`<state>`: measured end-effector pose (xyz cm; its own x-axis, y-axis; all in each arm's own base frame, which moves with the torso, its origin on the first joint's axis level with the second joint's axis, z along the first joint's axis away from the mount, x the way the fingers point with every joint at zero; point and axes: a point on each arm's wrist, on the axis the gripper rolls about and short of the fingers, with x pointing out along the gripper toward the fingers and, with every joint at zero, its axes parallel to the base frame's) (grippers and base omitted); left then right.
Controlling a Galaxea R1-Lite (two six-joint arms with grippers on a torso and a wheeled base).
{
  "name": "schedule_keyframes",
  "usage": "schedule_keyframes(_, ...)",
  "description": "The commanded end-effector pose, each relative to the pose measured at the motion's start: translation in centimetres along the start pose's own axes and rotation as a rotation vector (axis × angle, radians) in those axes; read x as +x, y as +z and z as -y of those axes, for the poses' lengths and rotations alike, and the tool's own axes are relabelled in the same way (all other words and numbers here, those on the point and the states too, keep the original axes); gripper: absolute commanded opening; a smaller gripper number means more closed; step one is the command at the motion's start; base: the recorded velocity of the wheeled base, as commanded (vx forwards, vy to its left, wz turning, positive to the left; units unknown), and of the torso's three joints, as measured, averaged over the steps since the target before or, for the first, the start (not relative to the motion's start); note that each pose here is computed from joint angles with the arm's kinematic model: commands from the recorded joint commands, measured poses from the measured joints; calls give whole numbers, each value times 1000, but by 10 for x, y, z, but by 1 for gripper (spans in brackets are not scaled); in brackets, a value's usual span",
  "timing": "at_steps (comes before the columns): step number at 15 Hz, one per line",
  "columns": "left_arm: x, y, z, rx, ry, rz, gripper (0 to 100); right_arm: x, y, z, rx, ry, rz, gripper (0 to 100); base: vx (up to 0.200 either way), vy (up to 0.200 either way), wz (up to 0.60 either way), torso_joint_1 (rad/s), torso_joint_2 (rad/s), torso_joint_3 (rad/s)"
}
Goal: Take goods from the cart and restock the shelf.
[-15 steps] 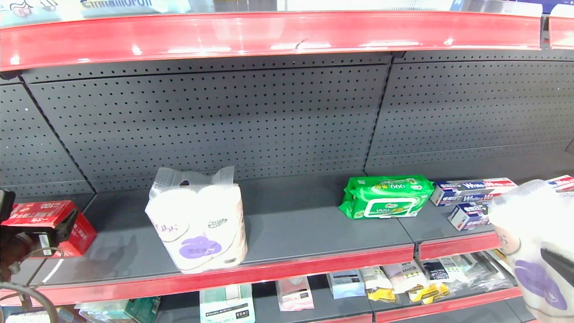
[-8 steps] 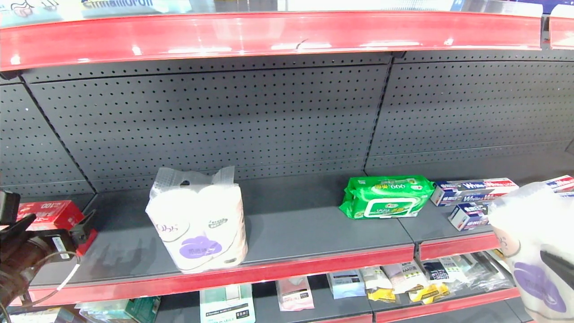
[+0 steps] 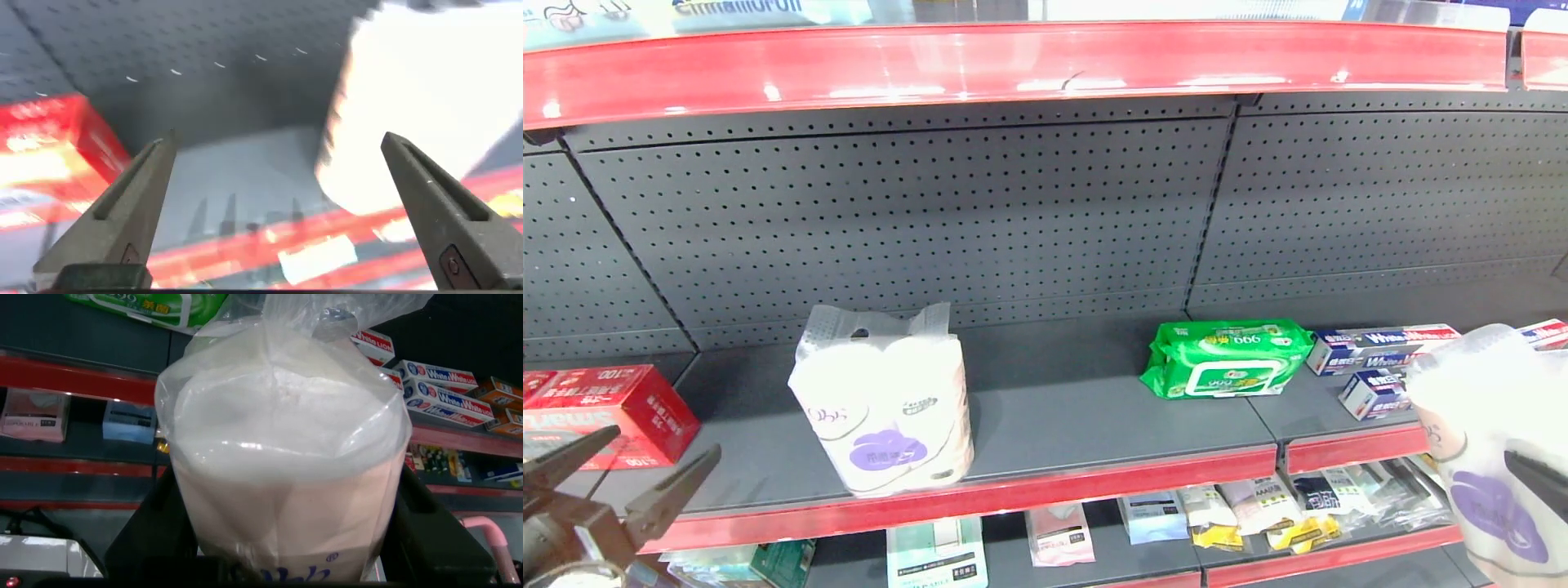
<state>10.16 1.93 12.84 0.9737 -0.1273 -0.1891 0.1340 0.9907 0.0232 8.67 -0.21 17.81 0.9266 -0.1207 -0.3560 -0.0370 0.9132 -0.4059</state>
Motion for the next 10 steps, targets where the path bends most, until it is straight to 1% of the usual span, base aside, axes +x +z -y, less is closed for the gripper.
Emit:
schedule_keyframes(1, -61, 13, 28, 51, -109, 91, 100, -1, 2, 0, -2, 13, 13, 0, 0, 0, 0, 0, 0, 0)
schedule_keyframes(2, -80, 12, 36, 45, -160, 62, 100, -1, 2, 0, -2, 28, 19, 0, 0, 0, 0, 0, 0, 0)
schedule_keyframes(3, -98, 7, 41, 37, -193, 28, 100, 0, 2, 0, -1, 39, 19, 0, 0, 0, 0, 0, 0, 0)
schedule_keyframes(4, -107, 2, 44, 34, -197, 21, 100, 1, 3, 0, 1, 38, 23, 0, 0, 0, 0, 0, 0, 0)
schedule_keyframes(5, -114, -2, 45, 44, -196, 50, 100, 1, 3, 0, 7, 44, 23, 0, 0, 0, 0, 0, 0, 0)
schedule_keyframes(6, -120, -8, 47, 60, -206, 90, 100, 1, 3, -1, 12, 61, 34, 0, 0, 0, 0, 0, 0, 0)
schedule_keyframes(7, -127, -10, 49, 71, -250, 120, 100, 0, 4, -1, 12, 68, 41, 0, 0, 0, 0, 0, 0, 0)
schedule_keyframes(8, -133, -11, 48, 76, -309, 127, 100, 0, 5, 0, 15, 65, 44, 0, 0, 0, 0, 0, 0, 0)
schedule_keyframes(9, -141, -11, 47, 80, -374, 119, 100, 0, 8, 1, 15, 63, 51, 0, 0, 0, 0, 0, 0, 0)
schedule_keyframes(10, -144, -10, 46, 78, -399, 105, 100, 0, 9, 2, 16, 61, 56, 0, 0, 0, 0, 0, 0, 0)
